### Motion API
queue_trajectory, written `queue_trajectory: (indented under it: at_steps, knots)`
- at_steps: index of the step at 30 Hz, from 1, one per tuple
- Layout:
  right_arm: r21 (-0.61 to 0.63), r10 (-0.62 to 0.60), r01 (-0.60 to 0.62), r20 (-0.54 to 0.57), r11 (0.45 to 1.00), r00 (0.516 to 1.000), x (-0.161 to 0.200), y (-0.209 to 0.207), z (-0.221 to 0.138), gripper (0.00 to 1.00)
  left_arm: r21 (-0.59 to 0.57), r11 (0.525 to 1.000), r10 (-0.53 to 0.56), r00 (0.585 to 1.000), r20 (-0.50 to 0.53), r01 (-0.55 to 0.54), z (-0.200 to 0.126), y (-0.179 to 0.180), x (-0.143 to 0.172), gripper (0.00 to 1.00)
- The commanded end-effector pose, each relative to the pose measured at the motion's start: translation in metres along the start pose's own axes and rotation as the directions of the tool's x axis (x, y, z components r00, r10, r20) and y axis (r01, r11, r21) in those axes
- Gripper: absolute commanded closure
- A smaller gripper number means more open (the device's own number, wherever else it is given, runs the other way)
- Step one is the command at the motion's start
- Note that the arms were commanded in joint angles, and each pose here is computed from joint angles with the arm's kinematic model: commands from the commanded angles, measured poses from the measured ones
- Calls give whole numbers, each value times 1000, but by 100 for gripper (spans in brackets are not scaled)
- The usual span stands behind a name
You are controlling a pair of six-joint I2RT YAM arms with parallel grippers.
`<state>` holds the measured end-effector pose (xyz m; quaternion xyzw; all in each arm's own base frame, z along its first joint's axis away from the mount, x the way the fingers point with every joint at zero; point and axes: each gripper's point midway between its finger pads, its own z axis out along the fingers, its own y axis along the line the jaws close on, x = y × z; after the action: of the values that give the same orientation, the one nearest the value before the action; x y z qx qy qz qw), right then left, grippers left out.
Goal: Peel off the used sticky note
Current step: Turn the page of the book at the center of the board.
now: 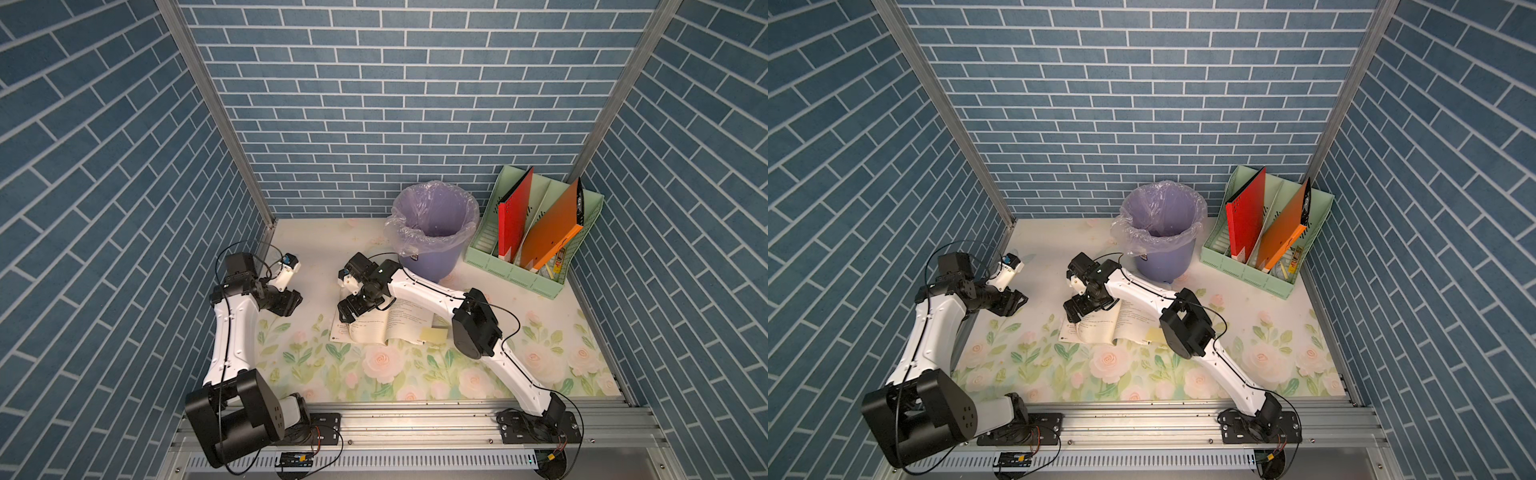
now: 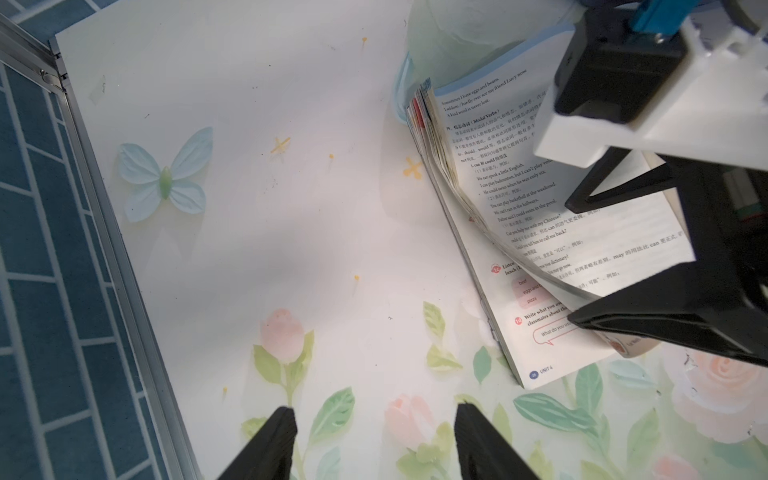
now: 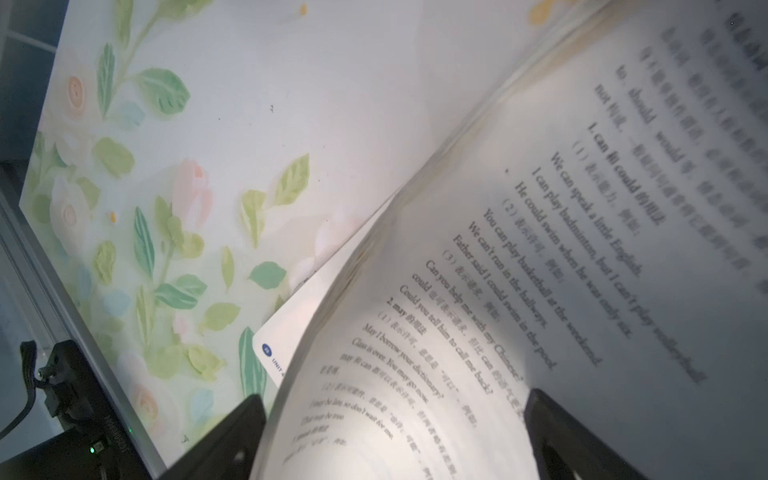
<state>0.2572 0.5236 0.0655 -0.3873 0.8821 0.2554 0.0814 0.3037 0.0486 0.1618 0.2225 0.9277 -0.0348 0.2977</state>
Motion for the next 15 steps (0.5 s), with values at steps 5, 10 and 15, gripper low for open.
queue_trajectory:
  at_steps: [5,10,15]
  knots:
    - [-239,2,59,247,969,969,-31,62,-93,1,26,1000,7,999,41,-8,-13,-11,-16,34]
    - [-321,84,18,302,947,950,-10,52,-124,0,48,998,29,999,46,-31,-6,-27,-28,34]
    - [-285,212,-118,326,951,921,44,2,-140,1,152,981,112,992,58,-120,17,-89,-49,34]
